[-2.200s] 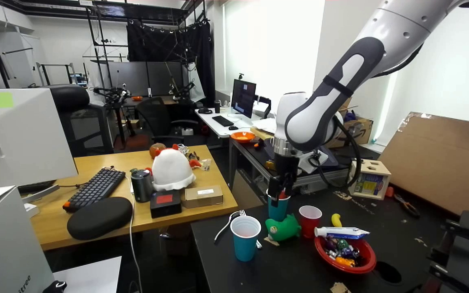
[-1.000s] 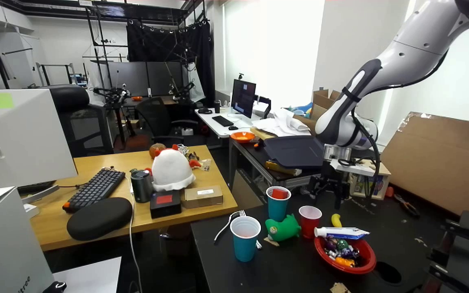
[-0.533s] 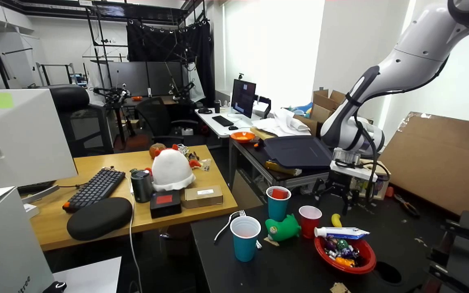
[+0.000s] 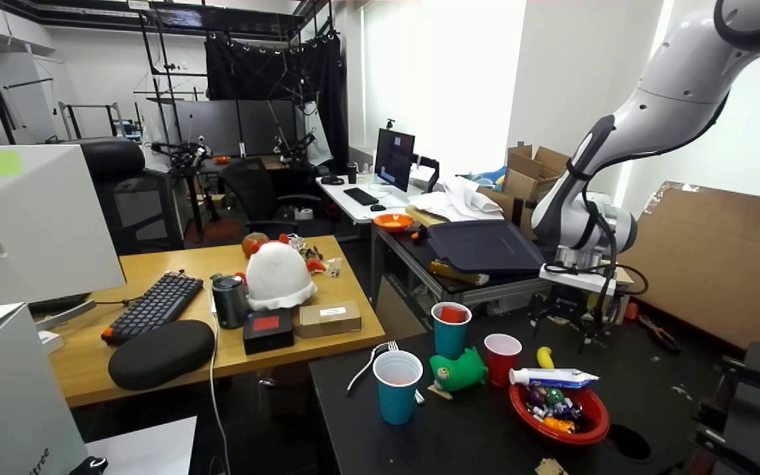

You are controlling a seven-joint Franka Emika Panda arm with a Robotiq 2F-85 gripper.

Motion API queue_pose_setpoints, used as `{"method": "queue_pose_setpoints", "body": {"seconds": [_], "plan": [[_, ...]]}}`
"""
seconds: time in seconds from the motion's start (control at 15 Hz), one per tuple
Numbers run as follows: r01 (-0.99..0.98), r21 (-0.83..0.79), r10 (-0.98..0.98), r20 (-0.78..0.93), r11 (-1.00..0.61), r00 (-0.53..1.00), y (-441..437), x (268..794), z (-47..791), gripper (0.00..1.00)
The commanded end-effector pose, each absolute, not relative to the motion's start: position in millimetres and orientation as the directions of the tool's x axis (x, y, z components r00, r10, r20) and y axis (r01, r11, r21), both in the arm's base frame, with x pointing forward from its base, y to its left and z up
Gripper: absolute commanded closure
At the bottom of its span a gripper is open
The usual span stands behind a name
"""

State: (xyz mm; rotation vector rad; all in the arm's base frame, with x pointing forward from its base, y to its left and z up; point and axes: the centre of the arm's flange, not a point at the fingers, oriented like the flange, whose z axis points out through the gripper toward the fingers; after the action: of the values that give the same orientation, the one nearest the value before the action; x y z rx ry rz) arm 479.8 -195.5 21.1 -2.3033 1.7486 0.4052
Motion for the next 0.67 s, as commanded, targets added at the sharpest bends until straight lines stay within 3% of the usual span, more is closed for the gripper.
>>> {"method": "queue_pose_setpoints", "body": {"seconds": [0.0, 0.6], "plan": [[-0.972, 0.038, -0.92, -0.334, -0.232, 0.206, -183.6, 483.5, 10.6, 0.0], [-0.956, 0.245, -0.98, -0.155, -0.16, 0.125, -168.2, 480.0, -16.1, 0.0]]}}
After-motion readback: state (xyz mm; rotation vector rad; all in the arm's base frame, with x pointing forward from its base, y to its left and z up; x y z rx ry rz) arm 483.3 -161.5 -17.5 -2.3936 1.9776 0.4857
